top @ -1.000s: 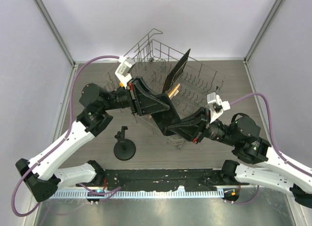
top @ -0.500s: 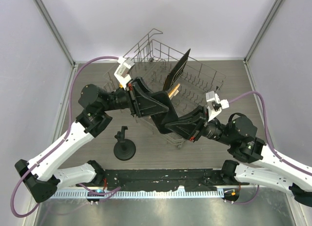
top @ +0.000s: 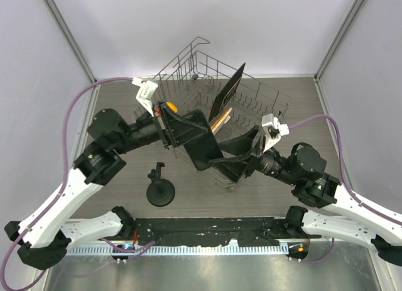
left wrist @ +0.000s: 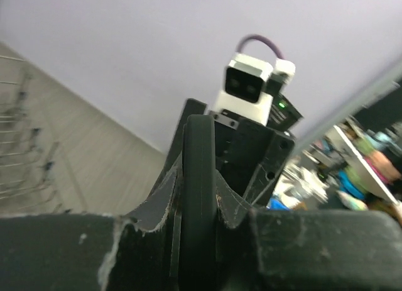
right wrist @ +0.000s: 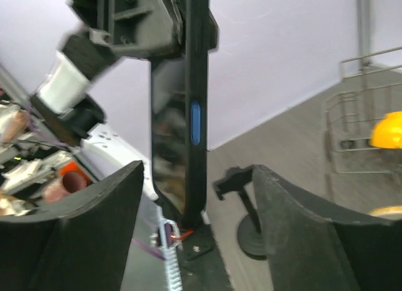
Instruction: Place the phone on the phone stand
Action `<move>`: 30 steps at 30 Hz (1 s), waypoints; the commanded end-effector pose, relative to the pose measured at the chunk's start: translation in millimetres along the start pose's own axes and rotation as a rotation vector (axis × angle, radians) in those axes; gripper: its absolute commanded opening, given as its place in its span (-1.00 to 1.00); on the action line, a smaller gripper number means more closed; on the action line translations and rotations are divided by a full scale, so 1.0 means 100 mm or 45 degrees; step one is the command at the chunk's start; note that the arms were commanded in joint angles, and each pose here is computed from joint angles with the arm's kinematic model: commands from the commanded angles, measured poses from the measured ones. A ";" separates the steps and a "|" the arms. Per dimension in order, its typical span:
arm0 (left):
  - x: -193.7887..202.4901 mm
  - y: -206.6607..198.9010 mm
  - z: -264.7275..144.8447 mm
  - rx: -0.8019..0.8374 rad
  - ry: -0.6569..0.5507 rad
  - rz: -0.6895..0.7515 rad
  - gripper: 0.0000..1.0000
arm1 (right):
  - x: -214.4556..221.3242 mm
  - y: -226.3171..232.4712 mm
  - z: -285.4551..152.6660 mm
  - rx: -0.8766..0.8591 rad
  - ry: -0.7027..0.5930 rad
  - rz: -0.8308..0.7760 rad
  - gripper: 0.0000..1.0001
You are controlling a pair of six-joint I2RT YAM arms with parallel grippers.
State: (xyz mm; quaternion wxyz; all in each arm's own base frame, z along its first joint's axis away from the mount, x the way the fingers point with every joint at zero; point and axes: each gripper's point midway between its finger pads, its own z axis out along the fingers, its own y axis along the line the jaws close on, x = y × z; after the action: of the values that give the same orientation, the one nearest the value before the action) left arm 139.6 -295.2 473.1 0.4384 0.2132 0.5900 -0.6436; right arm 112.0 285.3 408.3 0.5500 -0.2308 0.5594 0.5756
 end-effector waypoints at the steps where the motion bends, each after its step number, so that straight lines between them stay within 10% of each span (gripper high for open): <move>1: -0.45 0.08 -0.46 -0.406 -0.172 0.130 -1.00 | 0.02 -0.26 -0.06 0.176 0.078 -0.129 0.71; 8: -0.82 0.09 -1.30 -0.826 -0.376 0.197 -0.99 | 0.57 -0.58 0.20 0.226 0.347 -0.275 0.86; 13: -0.80 0.06 -1.68 -0.950 -0.392 0.228 -0.99 | 0.96 -0.39 0.69 -0.080 0.469 -0.330 0.41; 30: -0.41 -0.04 -1.82 -0.861 -0.173 0.301 -0.99 | 1.62 -0.71 1.24 -0.208 0.645 -0.570 0.02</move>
State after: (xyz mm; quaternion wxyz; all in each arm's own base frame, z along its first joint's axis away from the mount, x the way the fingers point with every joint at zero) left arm 120.4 -103.6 456.3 0.5833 0.0512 0.7324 -0.3475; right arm 163.9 428.6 240.8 0.4404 -0.5135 0.6115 0.4104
